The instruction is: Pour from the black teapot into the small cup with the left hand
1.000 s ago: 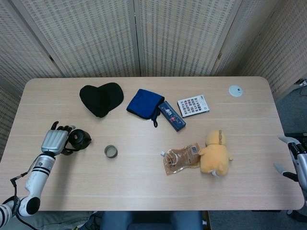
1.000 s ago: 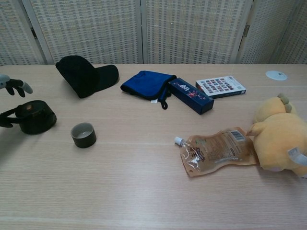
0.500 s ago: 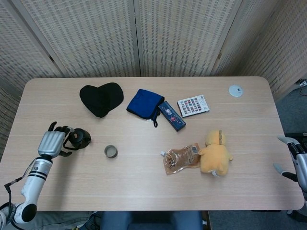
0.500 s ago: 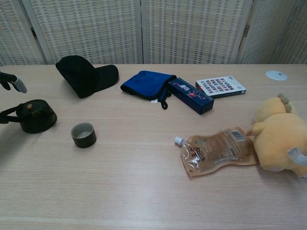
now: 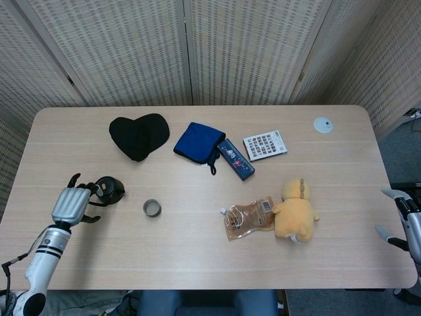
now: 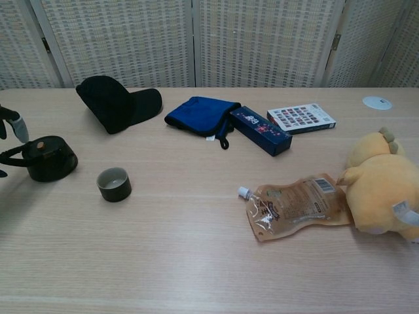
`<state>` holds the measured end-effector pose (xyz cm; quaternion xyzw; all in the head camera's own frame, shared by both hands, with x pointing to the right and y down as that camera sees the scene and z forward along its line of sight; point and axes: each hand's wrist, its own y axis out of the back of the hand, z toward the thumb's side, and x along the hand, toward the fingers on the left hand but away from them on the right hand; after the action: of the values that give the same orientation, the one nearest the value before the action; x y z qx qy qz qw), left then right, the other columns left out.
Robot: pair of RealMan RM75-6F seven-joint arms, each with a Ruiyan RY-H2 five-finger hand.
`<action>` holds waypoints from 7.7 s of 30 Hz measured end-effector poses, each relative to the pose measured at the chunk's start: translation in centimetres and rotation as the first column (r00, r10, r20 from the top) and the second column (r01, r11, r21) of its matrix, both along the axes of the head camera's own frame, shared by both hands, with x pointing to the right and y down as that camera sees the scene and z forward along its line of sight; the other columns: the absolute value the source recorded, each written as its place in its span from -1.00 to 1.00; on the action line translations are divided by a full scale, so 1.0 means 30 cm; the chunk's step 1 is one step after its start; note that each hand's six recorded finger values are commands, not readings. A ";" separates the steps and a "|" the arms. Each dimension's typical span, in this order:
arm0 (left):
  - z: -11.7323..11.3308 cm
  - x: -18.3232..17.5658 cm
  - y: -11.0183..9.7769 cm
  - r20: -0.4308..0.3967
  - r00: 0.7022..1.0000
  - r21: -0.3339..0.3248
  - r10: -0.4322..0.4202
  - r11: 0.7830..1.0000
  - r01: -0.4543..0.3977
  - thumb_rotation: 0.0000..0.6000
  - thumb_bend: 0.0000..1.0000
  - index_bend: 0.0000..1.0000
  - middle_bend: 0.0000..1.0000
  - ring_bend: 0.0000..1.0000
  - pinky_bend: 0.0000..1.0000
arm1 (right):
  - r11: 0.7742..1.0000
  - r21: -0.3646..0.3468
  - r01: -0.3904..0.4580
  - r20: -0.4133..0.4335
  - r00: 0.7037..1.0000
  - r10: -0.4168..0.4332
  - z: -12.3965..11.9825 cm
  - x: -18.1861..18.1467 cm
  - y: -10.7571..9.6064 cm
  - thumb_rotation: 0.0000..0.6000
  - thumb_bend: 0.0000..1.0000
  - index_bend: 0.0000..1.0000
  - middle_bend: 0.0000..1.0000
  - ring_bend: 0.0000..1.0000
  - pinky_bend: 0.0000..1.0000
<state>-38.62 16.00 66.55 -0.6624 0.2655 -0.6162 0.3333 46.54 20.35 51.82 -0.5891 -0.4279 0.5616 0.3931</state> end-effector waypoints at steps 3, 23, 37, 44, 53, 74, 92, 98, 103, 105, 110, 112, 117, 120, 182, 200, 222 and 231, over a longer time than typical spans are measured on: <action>0.010 -0.001 -0.001 0.005 1.000 0.002 0.000 1.000 0.000 1.00 -0.88 -0.20 -0.26 -0.26 -1.00 | 1.000 0.000 -0.003 0.000 1.000 0.003 -0.001 0.003 0.003 1.00 -0.78 -0.53 -0.43 -0.54 -0.47; 0.061 -0.006 0.033 0.022 1.000 -0.026 0.008 1.000 -0.008 1.00 -0.89 -0.18 -0.24 -0.26 -1.00 | 1.000 0.012 -0.007 -0.002 1.000 0.007 -0.010 0.010 0.000 1.00 -0.78 -0.53 -0.43 -0.54 -0.47; 0.078 0.005 0.050 0.022 1.000 -0.048 0.019 0.999 -0.018 1.00 -0.89 -0.16 -0.23 -0.25 -1.00 | 1.000 0.017 -0.007 -0.006 1.000 0.007 -0.018 0.009 -0.003 1.00 -0.78 -0.53 -0.43 -0.54 -0.47; 0.089 0.008 0.054 0.023 1.000 -0.056 0.022 0.998 -0.020 1.00 -0.89 -0.12 -0.19 -0.24 -1.00 | 1.000 0.018 -0.009 -0.006 1.000 0.009 -0.019 0.010 -0.001 1.00 -0.78 -0.53 -0.43 -0.54 -0.47; 0.100 0.001 0.061 0.030 0.999 -0.066 0.021 0.998 -0.019 1.00 -0.89 -0.08 -0.15 -0.21 -1.00 | 1.000 0.015 -0.009 -0.006 1.000 0.009 -0.017 0.009 0.002 1.00 -0.78 -0.53 -0.43 -0.54 -0.47; 0.130 0.007 0.091 0.033 0.999 -0.099 0.030 0.995 -0.027 1.00 -0.88 -0.04 -0.10 -0.18 -1.00 | 1.000 0.005 -0.013 -0.008 1.000 0.013 -0.007 0.009 0.006 1.00 -0.78 -0.53 -0.43 -0.54 -0.47; 0.151 0.005 0.107 0.046 0.998 -0.118 0.037 0.993 -0.032 1.00 -0.89 0.18 0.16 0.04 -1.00 | 1.000 0.003 -0.020 -0.011 1.000 0.020 -0.004 0.015 0.009 1.00 -0.78 -0.53 -0.43 -0.54 -0.47; 0.156 0.005 0.108 0.048 0.998 -0.118 0.035 0.993 -0.029 1.00 -0.89 0.33 0.40 0.27 -1.00 | 1.000 0.003 -0.020 -0.011 1.000 0.020 -0.002 0.014 0.006 1.00 -0.78 -0.53 -0.43 -0.54 -0.48; 0.158 0.004 0.105 0.048 0.998 -0.118 0.034 0.993 -0.028 1.00 -0.88 0.47 0.59 0.42 -1.00 | 1.000 0.002 -0.020 -0.012 1.000 0.020 0.000 0.014 0.004 1.00 -0.78 -0.53 -0.43 -0.54 -0.50; 0.157 0.006 0.102 0.046 0.998 -0.115 0.032 0.993 -0.026 1.00 -0.89 0.51 0.64 0.46 -1.00 | 1.000 0.002 -0.021 -0.013 1.000 0.021 0.001 0.015 0.004 1.00 -0.78 -0.53 -0.43 -0.54 -0.50; 0.151 0.008 0.085 0.042 0.999 -0.099 0.030 0.995 -0.026 0.90 -0.88 0.63 0.80 0.59 -1.00 | 1.000 0.005 -0.025 -0.011 1.000 0.025 0.001 0.019 0.003 1.00 -0.78 -0.53 -0.43 -0.54 -0.50; 0.148 0.009 0.079 0.038 0.999 -0.097 0.026 0.995 -0.022 0.51 -0.88 0.68 0.84 0.63 -1.00 | 1.000 0.006 -0.026 -0.011 1.000 0.026 0.001 0.021 0.003 1.00 -0.78 -0.53 -0.43 -0.54 -0.51; 0.139 0.014 0.060 0.016 1.000 -0.085 0.009 0.996 -0.008 -0.07 -0.89 0.79 0.92 0.69 -1.00 | 1.000 0.006 -0.028 -0.010 1.000 0.028 0.002 0.025 0.003 1.00 -0.78 -0.53 -0.43 -0.54 -0.51; 0.132 0.014 0.046 0.001 1.000 -0.074 -0.004 0.997 0.004 -0.19 -0.89 0.83 0.95 0.71 -1.00 | 1.000 0.006 -0.030 -0.009 1.000 0.030 0.004 0.028 0.003 1.00 -0.78 -0.53 -0.43 -0.54 -0.51; -0.030 0.059 -0.046 -0.216 0.975 0.162 -0.055 0.983 0.091 0.19 -0.19 1.00 1.00 0.93 -0.69 | 0.999 0.027 -0.039 0.006 0.999 0.039 -0.020 0.038 0.026 1.00 -0.78 -0.53 -0.43 -0.54 -0.55; -0.044 0.149 -0.032 -0.251 0.967 0.161 0.031 0.987 0.010 0.67 -0.19 1.00 1.00 0.92 -0.46 | 0.999 0.026 -0.047 0.003 0.999 0.047 -0.026 0.045 0.038 1.00 -0.78 -0.53 -0.43 -0.54 -0.55; -0.032 0.216 -0.043 -0.236 0.966 0.163 0.103 0.985 -0.065 0.68 -0.19 1.00 1.00 0.92 -0.11 | 0.999 0.031 -0.044 0.006 0.999 0.044 -0.031 0.045 0.034 1.00 -0.78 -0.53 -0.43 -0.54 -0.55; -0.017 0.259 -0.056 -0.233 0.963 0.171 0.135 0.981 -0.096 0.71 -0.19 1.00 1.00 0.92 -0.11 | 0.995 0.083 -0.046 -0.006 0.999 0.047 -0.071 0.046 0.012 1.00 -0.78 -0.53 -0.43 -0.55 -0.55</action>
<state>-30.86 14.34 66.03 -0.7188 0.3132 -0.4867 0.3853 47.91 20.71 49.70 -0.5599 -0.4627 0.5546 0.4059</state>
